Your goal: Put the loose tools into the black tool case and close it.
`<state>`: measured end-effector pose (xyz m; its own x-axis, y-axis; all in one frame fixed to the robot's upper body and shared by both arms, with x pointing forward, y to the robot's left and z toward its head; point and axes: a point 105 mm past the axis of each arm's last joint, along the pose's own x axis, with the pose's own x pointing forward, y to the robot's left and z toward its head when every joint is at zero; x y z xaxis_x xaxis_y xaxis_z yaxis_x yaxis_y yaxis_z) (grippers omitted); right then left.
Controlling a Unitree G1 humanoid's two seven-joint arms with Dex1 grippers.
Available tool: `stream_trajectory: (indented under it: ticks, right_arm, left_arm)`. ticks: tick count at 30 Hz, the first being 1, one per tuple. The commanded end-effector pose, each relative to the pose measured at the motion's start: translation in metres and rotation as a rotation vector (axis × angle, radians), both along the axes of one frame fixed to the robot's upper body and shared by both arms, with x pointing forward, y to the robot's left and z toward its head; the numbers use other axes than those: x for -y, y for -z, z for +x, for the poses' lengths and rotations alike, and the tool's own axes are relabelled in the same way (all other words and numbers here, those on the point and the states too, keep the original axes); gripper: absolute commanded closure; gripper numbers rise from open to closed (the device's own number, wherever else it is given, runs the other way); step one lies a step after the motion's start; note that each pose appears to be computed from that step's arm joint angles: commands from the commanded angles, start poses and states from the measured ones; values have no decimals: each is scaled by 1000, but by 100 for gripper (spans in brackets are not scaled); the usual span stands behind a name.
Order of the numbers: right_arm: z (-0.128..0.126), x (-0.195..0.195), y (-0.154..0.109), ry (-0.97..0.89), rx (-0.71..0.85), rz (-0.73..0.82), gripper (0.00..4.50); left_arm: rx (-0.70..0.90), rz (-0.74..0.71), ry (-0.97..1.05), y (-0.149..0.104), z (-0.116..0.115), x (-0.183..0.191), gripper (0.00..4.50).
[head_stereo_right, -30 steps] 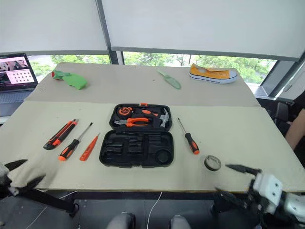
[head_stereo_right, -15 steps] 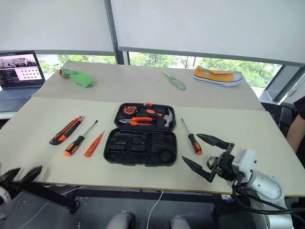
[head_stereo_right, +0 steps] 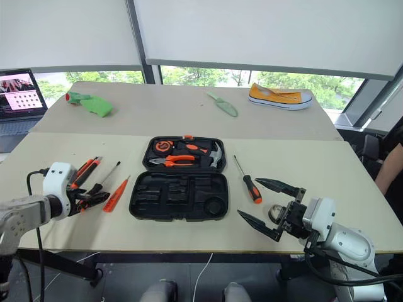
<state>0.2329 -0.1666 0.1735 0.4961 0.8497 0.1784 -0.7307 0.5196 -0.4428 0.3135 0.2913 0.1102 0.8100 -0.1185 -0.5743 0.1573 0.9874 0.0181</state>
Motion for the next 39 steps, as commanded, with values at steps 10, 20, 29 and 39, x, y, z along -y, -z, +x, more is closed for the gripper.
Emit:
stream_trajectory:
  ticks: [10,20,29,39]
  right_arm:
    - [-1,18,-12,83,78,-29,0]
    - [12,52,-19,134,10,-112,0]
    - [18,47,-23,124,25,-118,0]
    - [13,42,-19,147,21,-101,0]
  left_arm:
    - [202,-15,42,-34,12,-8,371]
    - [446,234,1048,-80,29,114,371]
    - [376,582,1325,-39,68,161,371]
    - [351,586,1348,-26,71,163,371]
